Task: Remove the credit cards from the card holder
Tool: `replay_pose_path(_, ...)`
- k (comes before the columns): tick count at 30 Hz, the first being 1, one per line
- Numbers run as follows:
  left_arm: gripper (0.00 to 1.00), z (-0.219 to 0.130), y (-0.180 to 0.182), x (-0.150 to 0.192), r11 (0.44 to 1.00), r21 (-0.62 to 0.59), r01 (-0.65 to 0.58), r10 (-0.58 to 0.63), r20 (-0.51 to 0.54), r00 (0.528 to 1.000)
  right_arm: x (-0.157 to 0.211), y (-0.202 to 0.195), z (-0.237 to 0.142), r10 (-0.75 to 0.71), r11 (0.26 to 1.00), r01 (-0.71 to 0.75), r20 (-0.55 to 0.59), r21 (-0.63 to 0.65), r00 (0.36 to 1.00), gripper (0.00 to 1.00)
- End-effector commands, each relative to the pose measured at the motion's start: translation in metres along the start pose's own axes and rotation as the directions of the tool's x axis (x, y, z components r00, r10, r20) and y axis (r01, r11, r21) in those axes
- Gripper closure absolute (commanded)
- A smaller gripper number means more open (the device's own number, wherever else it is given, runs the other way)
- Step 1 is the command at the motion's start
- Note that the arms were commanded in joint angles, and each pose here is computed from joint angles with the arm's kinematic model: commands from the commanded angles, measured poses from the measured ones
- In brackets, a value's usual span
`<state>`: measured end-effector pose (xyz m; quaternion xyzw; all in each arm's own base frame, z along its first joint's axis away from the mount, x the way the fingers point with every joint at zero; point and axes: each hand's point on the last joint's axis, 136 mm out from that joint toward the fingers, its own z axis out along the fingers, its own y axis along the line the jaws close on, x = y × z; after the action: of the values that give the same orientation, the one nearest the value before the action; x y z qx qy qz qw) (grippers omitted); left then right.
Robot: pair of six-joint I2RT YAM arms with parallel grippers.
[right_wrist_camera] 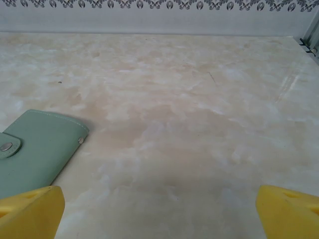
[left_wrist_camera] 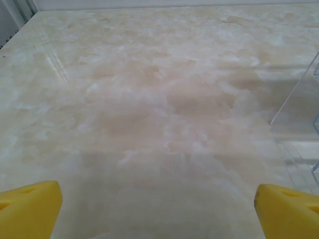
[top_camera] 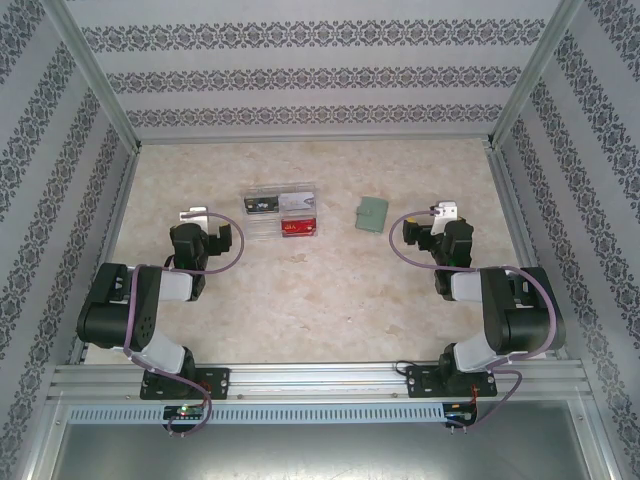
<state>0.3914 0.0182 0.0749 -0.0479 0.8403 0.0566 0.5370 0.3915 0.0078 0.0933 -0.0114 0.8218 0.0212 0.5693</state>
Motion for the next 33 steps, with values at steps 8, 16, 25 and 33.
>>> replay_pose_path(8, 0.0, 0.0007, 0.0018, -0.0107, 1.0, 0.006, 0.003, -0.003, 0.045, 0.999, -0.0138, 0.0031, 0.0005, -0.004, 1.0, 0.004, 0.04, -0.001, 0.999, 0.02)
replay_pose_path(16, 0.0, 0.0007, 0.0018, -0.0107, 1.0, 0.006, 0.003, -0.003, 0.045, 0.999, -0.0142, 0.0034, 0.0006, -0.004, 1.0, 0.004, 0.041, -0.001, 0.999, 0.02)
replay_pose_path(25, 0.0, 0.0005, 0.0018, -0.0105, 1.0, 0.007, 0.003, -0.003, 0.045, 0.999, -0.0141, -0.0001, 0.0016, 0.004, 1.0, -0.005, 0.037, 0.017, 0.999, 0.02)
replay_pose_path(33, 0.0, 0.0008, 0.0021, -0.0106, 1.0, 0.006, 0.003, -0.004, 0.045, 0.999, -0.0138, -0.005, 0.002, 0.021, 0.999, -0.022, 0.035, 0.039, 0.999, 0.02)
